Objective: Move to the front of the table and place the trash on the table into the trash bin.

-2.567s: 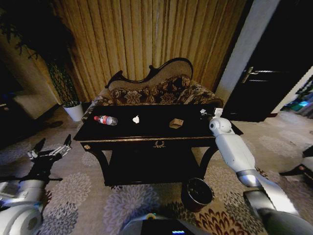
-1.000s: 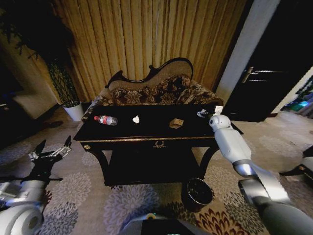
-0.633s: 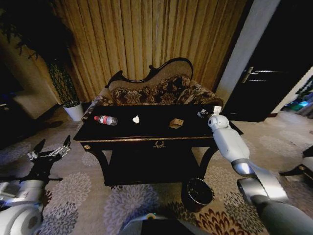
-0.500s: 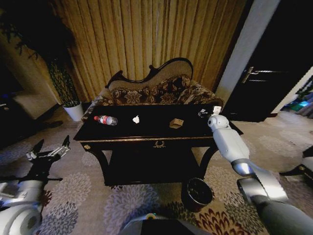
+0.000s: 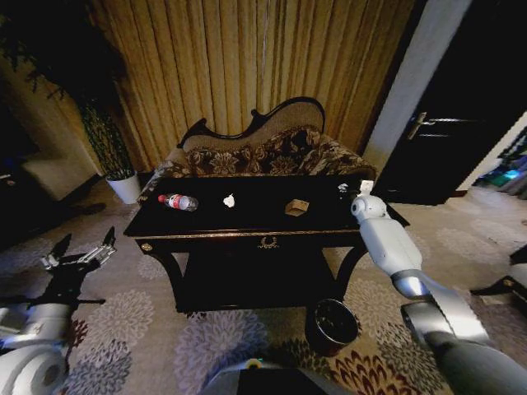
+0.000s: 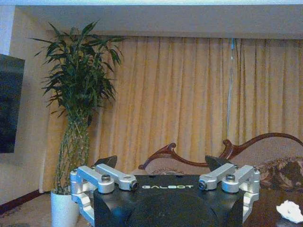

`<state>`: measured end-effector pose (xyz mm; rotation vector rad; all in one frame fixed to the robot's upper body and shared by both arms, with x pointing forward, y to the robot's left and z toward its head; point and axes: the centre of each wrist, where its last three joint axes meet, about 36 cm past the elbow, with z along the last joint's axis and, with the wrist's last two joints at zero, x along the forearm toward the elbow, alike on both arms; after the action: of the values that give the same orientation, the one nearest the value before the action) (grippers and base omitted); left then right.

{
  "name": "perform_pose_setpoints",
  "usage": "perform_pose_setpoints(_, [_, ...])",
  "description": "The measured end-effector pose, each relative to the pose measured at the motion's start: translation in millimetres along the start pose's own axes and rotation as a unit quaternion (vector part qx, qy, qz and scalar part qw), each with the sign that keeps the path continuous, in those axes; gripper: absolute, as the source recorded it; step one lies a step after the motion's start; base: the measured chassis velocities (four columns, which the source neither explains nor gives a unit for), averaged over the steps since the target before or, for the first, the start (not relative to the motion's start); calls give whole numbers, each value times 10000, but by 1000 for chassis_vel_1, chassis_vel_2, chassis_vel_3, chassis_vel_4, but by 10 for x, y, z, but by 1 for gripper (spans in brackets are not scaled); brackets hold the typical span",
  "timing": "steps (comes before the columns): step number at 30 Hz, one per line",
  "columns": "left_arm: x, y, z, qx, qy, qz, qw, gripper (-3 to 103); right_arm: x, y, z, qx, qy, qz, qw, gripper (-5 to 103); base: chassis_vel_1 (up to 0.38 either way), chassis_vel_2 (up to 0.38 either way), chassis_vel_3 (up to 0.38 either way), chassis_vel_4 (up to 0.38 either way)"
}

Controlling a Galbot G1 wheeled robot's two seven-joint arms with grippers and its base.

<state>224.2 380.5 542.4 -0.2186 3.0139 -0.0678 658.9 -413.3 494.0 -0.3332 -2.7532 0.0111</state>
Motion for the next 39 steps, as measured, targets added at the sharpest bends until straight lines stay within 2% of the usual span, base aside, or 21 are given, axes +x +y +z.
perform_pose_setpoints(8, [-1,4,-10,-15,-18,-3,10000,100,114,32,-50,-118,-197,-162,9996,0,0,0,0,0])
perform_pose_setpoints(10, [-9,7,-19,-22,-34,4,10000,100,298,80,-139,-191,-533,-422,9975,0,0,0,0,0])
perform_pose_setpoints(16, [-27,1,-28,-14,-84,24,10000,100,613,98,-174,-237,-917,-783,9924,0,0,0,0,0])
perform_pose_setpoints(19, [-47,-11,-30,-2,-176,62,9998,100,1015,102,-121,-364,-1356,-1219,9826,0,0,0,0,0])
perform_pose_setpoints(22, [-60,-18,-31,8,-204,83,9998,100,1163,74,-41,-372,-1545,-1370,9777,0,0,0,0,0])
perform_pose_setpoints(27, [-110,-40,-46,62,-270,186,9994,100,1606,-120,129,-387,-1953,-1708,9650,0,0,0,0,0])
perform_pose_setpoints(34, [-152,-71,-49,100,-266,296,9992,100,2063,-205,260,-289,-2092,-1915,9585,0,0,0,0,0])
perform_pose_setpoints(39, [-170,-55,-43,184,-199,296,9992,100,2293,-184,520,-235,-1890,-1915,9628,0,0,0,0,0])
